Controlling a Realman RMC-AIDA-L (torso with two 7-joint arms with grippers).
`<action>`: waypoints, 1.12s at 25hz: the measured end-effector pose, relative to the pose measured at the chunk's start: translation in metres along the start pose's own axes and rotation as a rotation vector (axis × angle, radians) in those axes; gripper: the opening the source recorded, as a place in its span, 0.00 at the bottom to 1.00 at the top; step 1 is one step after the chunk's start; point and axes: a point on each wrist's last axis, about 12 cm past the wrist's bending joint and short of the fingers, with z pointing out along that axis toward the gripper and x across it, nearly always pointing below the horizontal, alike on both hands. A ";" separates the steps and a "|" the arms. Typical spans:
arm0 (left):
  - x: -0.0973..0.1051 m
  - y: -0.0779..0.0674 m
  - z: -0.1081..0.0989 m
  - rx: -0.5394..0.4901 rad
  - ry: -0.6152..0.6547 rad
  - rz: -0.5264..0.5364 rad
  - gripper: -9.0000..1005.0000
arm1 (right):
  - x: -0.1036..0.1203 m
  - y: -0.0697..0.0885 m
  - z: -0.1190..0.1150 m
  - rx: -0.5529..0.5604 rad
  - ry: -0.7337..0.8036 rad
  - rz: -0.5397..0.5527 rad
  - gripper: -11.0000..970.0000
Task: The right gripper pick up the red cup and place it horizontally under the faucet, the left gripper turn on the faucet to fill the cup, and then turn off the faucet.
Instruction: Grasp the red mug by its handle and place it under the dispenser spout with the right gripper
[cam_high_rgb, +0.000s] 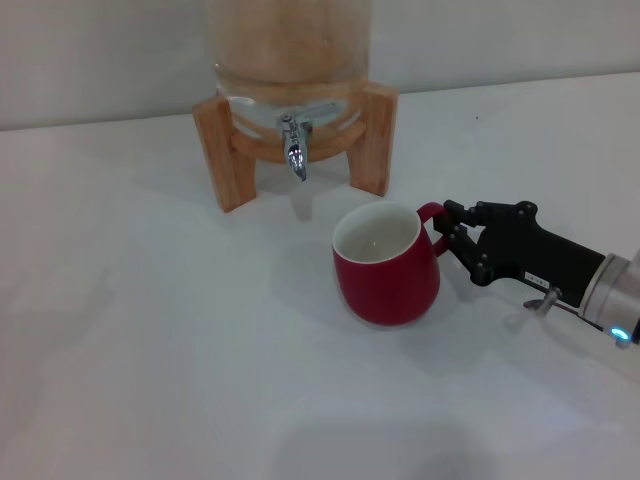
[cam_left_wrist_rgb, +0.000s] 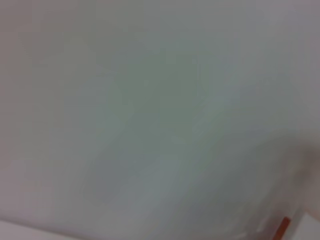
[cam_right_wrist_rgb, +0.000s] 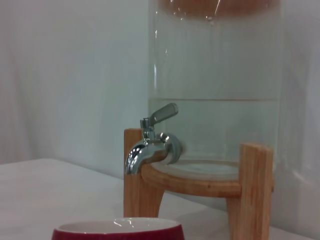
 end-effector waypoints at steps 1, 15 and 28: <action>0.001 0.000 0.000 -0.004 0.006 0.001 0.87 | 0.000 0.000 0.001 0.000 0.003 -0.001 0.15; 0.005 0.006 0.001 -0.047 0.064 0.015 0.87 | -0.003 -0.002 0.018 0.026 0.016 0.025 0.15; 0.005 0.005 0.003 -0.043 0.062 0.011 0.87 | -0.007 0.000 0.039 0.028 0.043 0.035 0.15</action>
